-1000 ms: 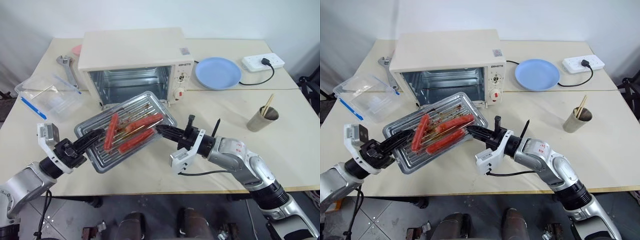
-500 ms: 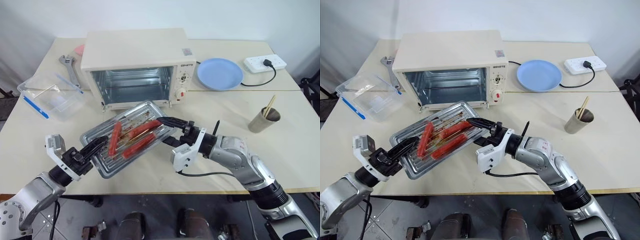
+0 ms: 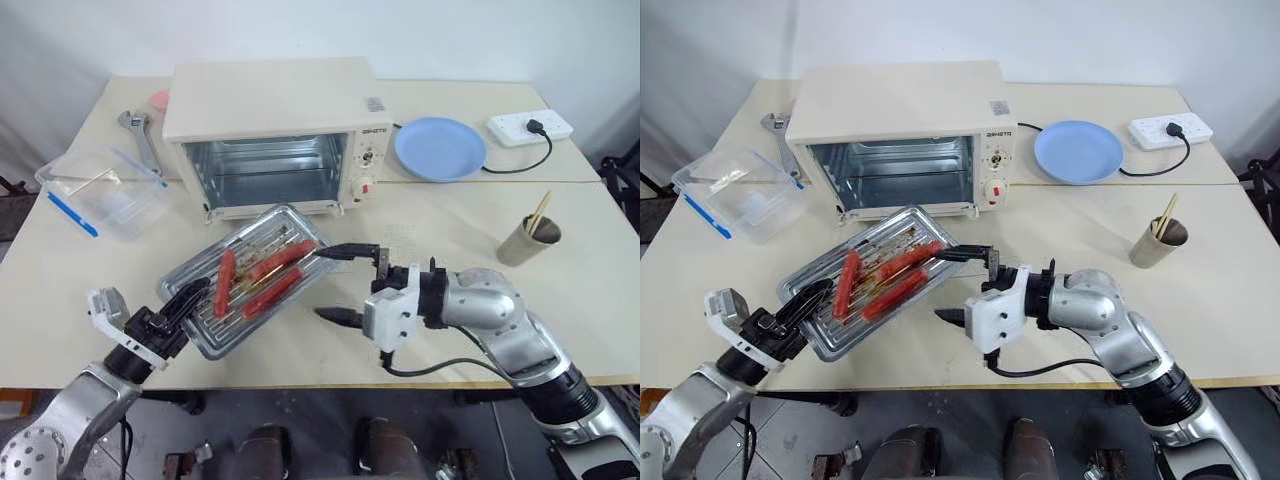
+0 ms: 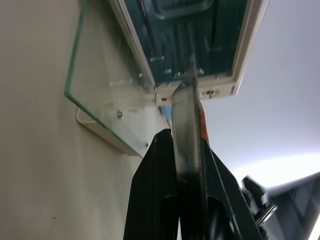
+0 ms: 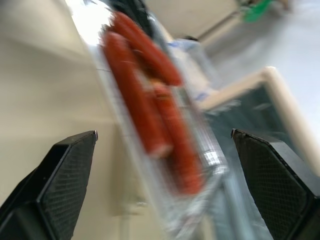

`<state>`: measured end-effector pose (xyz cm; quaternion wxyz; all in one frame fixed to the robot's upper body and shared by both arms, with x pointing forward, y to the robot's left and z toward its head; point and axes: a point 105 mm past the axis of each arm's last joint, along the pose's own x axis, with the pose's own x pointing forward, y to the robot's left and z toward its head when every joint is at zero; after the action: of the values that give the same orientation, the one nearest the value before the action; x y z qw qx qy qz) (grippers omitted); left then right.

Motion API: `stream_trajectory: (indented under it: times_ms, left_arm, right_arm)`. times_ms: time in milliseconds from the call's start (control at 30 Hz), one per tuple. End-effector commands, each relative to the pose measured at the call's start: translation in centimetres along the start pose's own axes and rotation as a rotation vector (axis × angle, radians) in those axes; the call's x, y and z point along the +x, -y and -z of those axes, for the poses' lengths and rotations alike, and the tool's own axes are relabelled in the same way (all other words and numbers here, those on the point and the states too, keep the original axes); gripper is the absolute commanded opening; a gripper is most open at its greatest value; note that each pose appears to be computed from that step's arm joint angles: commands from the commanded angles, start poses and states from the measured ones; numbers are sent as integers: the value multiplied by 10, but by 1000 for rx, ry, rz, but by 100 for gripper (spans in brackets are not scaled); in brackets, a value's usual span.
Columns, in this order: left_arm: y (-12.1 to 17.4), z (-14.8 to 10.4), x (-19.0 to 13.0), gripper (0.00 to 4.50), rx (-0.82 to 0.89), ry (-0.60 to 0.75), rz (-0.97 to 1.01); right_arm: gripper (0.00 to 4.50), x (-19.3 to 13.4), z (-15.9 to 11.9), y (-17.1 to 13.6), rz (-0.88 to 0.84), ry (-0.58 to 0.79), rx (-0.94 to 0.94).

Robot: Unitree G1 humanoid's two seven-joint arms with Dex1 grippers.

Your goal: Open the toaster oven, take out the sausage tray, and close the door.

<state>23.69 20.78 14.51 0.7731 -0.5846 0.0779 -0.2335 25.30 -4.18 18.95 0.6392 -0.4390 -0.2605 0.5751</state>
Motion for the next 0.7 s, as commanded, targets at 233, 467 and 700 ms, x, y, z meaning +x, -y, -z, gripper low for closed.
stream_trajectory:
  times_ms: [233, 467, 700]
  left_arm:
    - [16, 0, -31, 0, 31, 150, -7]
    - [19, 1, -55, 0, 18, 286, -47]
    - [22, 7, -96, 0, -49, 521, -87]
  right_arm:
    - [448, -44, 51, -10, -86, -45, 245]
    - [221, -50, 90, -11, -69, -135, 457]
    - [1, -47, 128, -10, -55, -129, 740]
